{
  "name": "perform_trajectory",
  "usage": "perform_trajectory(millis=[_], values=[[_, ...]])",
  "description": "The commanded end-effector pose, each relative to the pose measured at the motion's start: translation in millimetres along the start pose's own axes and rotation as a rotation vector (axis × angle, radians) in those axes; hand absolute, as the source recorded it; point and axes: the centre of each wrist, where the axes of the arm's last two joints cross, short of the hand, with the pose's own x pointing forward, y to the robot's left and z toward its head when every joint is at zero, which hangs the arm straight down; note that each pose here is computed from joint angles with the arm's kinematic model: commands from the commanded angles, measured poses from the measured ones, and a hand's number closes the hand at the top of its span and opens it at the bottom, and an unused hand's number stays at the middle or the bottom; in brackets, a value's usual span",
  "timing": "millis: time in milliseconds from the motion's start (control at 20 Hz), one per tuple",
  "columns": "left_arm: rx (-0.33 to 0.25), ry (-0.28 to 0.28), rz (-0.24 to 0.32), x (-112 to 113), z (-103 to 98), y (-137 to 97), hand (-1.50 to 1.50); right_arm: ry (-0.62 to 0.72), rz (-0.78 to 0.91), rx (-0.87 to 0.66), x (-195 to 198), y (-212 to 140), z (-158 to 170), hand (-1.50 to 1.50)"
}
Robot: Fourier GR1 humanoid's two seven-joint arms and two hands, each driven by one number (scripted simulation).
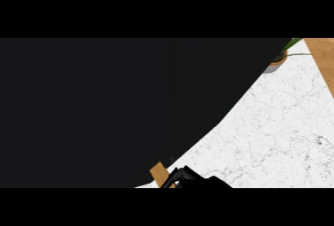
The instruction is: Pick up the bottled water, place it into the cabinet and close the cabinet
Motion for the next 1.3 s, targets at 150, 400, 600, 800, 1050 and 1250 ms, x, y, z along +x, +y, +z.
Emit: perform_trajectory(millis=[150, 400, 600, 800, 1050, 1250], values=[[-0.004, -0.033, 0.012, 26.8, 9.0, 19.8, -1.50, 0.025, -0.074, -0.003, 9.8, -20.8, -69.9, 1.50], [0.040, -0.040, 0.027, 30.4, 28.4, 30.8, -1.50, 0.018, -0.174, -0.001, 18.3, -38.3, -99.4, 1.50], [0.022, -0.041, 0.041, 48.5, 36.1, 34.4, -1.50, 0.003, -0.200, -0.038, 6.9, -69.1, -126.2, 1.50], [0.050, -0.062, 0.030, 44.6, 39.7, 43.7, -1.50, 0.047, -0.197, -0.027, 8.0, -102.9, -148.0, 1.50], [0.054, -0.069, 0.037, 49.1, 43.5, 55.3, -1.50, 0.055, -0.160, -0.019, 4.5, -127.0, -172.1, 1.50], [0.047, -0.061, 0.023, 50.1, 37.5, 47.3, -1.50, 0.066, -0.145, 0.052, -0.6, -121.3, -193.7, 1.50]])
